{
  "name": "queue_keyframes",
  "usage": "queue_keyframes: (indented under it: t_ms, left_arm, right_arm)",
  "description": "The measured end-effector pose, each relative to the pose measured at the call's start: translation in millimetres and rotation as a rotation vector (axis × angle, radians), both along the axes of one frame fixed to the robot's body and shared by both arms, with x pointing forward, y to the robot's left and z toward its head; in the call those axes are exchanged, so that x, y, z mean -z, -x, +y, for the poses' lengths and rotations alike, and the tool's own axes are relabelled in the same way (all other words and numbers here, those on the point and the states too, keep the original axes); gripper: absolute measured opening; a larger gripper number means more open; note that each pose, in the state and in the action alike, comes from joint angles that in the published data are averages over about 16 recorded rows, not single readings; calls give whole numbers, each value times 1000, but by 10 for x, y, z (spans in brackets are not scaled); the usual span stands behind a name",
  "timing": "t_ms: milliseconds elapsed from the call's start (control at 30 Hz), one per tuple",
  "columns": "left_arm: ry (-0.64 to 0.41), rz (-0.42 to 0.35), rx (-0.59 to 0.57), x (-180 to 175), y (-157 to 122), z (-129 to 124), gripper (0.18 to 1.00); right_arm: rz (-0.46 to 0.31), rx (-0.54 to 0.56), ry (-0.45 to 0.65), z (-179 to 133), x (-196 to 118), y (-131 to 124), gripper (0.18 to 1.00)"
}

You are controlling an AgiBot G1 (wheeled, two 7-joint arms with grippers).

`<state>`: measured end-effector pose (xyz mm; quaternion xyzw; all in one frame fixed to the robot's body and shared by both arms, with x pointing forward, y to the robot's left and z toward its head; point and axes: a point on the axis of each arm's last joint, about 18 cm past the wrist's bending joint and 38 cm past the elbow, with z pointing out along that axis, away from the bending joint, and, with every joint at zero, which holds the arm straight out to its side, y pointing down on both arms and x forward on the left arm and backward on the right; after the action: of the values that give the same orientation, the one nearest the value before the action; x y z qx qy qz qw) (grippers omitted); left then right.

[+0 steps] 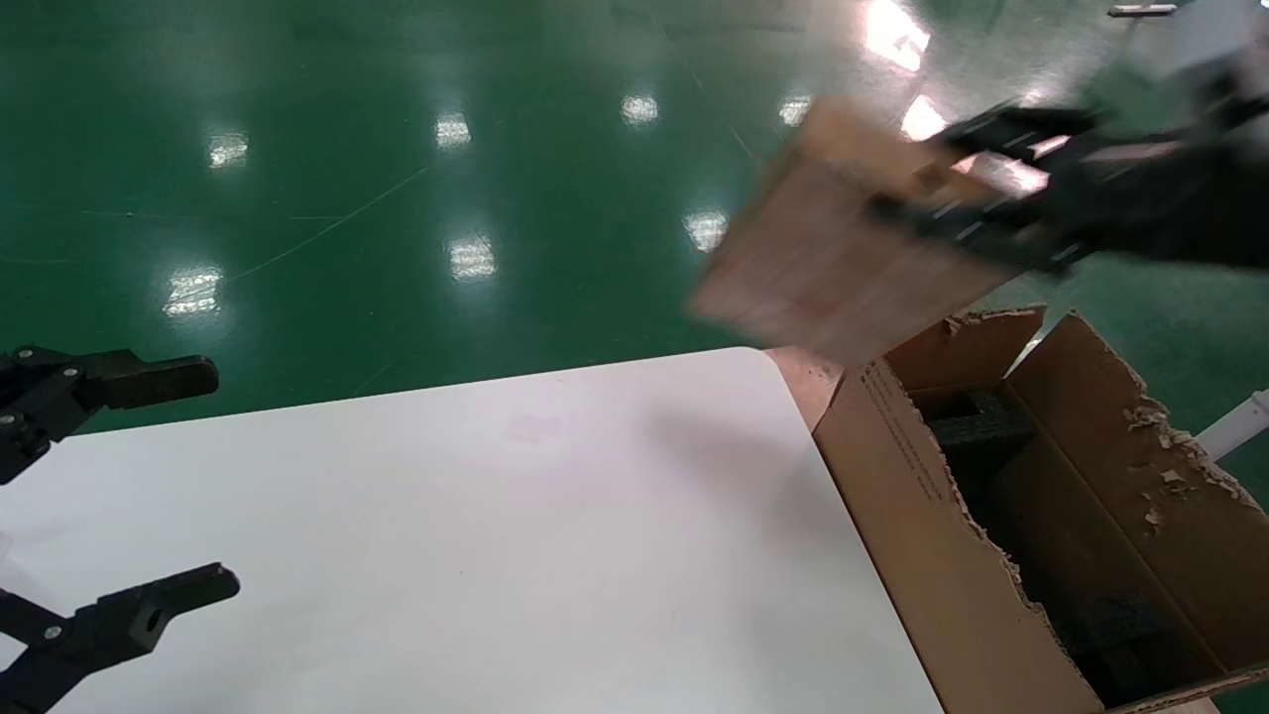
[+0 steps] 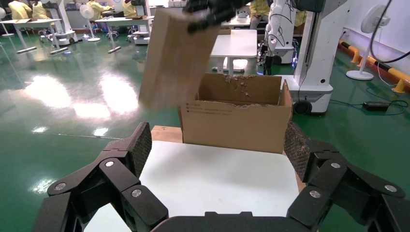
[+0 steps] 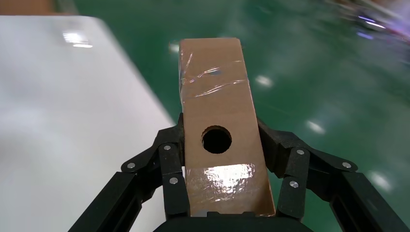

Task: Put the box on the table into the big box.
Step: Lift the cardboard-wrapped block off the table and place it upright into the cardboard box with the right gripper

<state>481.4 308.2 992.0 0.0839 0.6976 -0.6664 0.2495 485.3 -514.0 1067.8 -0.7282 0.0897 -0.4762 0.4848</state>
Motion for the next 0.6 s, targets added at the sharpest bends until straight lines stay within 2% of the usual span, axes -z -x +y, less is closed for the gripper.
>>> queue_keyframes:
  t_ms: [133,300,433,600]
  left_arm:
    - [0,0,0,0,0,0,1000]
    - [0,0,0,0,0,0,1000]
    - [0,0,0,0,0,0,1001]
    - [0,0,0,0,0,0,1001]
  right_arm:
    - [-17,130,-46,-390,-99,229,471]
    - [13,258,-98,-780,-2,448,471]
    - [60,325,-132,-984,173,525,471]
    - [118,380,-162,-1144,435,507,470]
